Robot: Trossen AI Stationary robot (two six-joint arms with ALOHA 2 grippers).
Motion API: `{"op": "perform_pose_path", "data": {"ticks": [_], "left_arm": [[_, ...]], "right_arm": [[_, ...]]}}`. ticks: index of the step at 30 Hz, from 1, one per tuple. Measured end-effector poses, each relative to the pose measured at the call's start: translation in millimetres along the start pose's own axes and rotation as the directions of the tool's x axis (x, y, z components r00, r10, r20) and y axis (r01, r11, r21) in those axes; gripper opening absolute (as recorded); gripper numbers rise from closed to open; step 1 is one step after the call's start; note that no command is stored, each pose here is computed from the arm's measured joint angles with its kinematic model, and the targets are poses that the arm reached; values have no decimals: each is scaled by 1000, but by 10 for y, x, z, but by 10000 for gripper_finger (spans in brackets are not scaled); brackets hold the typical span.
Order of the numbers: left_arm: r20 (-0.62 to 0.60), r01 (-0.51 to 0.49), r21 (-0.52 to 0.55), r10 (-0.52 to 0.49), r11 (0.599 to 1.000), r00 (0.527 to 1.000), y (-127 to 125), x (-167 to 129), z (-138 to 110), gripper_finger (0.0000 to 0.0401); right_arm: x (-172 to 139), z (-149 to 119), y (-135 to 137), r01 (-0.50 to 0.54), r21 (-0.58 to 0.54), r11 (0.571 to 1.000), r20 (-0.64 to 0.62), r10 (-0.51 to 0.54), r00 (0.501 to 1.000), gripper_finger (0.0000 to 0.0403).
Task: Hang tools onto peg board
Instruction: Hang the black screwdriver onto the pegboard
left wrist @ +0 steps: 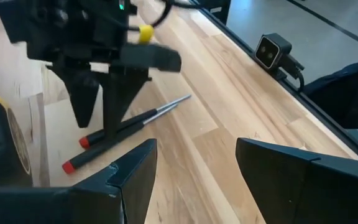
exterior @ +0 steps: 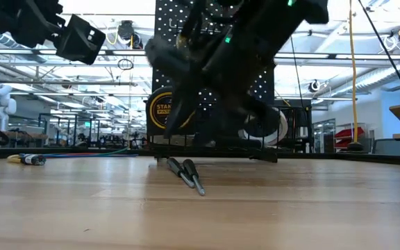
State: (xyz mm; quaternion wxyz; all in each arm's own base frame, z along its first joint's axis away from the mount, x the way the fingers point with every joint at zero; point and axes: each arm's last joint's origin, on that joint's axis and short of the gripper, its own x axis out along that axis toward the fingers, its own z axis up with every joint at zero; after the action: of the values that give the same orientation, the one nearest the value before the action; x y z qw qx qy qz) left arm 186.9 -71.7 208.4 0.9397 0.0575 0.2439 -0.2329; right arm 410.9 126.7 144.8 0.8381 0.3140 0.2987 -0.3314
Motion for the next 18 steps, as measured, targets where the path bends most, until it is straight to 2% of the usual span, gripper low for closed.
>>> {"op": "perform_pose_path", "data": {"ticks": [6,18], "left_arm": [[0,-2,4,2,1000,1000,1,0,0,226],[0,-26,5,26,1000,1000,10,-1,0,226]], "right_arm": [[148,-161,-35,51,23,998,-25,-50,998,185],[113,-352,-98,131,-19,991,-56,-131,990,137]]}}
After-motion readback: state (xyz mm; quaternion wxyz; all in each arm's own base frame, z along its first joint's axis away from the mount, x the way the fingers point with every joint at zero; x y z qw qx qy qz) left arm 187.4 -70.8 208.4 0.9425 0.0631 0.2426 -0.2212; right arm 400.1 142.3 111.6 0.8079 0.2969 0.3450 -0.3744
